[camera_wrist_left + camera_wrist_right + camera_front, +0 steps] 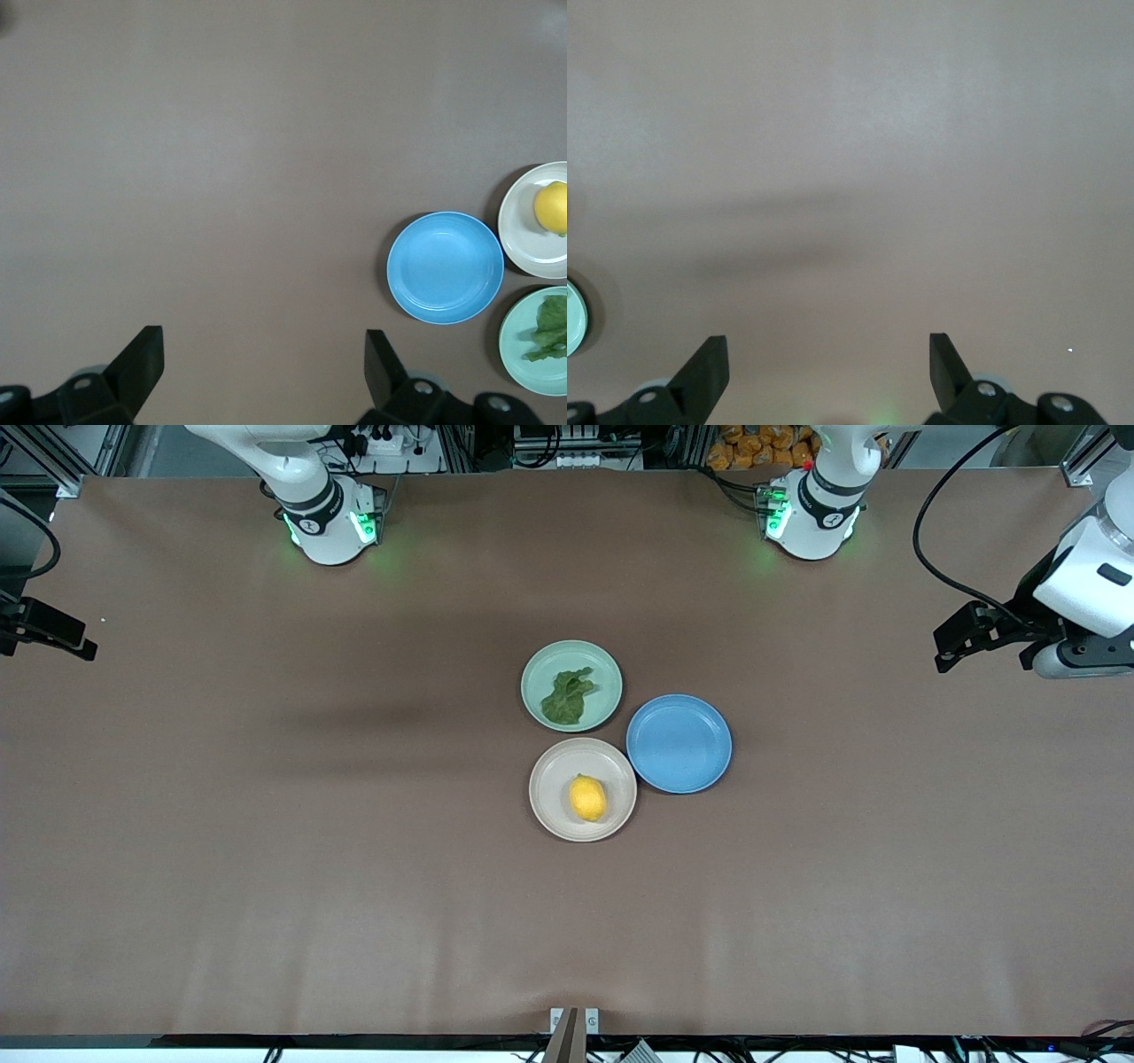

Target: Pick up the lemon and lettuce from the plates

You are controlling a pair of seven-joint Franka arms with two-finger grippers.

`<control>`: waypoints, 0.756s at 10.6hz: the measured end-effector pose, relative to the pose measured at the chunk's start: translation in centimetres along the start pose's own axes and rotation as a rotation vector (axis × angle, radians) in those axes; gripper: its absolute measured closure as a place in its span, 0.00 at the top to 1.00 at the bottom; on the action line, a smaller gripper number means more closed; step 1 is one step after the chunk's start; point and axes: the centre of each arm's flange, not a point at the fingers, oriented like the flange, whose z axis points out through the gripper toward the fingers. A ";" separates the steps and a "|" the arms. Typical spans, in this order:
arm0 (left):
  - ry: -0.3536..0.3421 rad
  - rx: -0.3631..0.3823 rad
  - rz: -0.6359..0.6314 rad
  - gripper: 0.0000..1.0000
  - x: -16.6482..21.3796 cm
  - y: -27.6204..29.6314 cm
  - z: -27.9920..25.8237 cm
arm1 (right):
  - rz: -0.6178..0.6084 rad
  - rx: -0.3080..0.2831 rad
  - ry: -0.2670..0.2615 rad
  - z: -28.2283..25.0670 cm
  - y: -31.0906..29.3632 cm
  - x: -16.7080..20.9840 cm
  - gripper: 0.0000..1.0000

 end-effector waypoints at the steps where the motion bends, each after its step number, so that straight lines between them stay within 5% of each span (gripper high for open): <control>1: 0.000 0.000 0.000 1.00 0.0 0.0 0.0 | 0.000 0.000 0.000 0.0 0.0 0.0 1.00; 8: -0.011 -0.002 0.026 1.00 0.0 1.4 0.6 | -0.003 0.000 -0.011 0.5 -0.2 0.0 1.00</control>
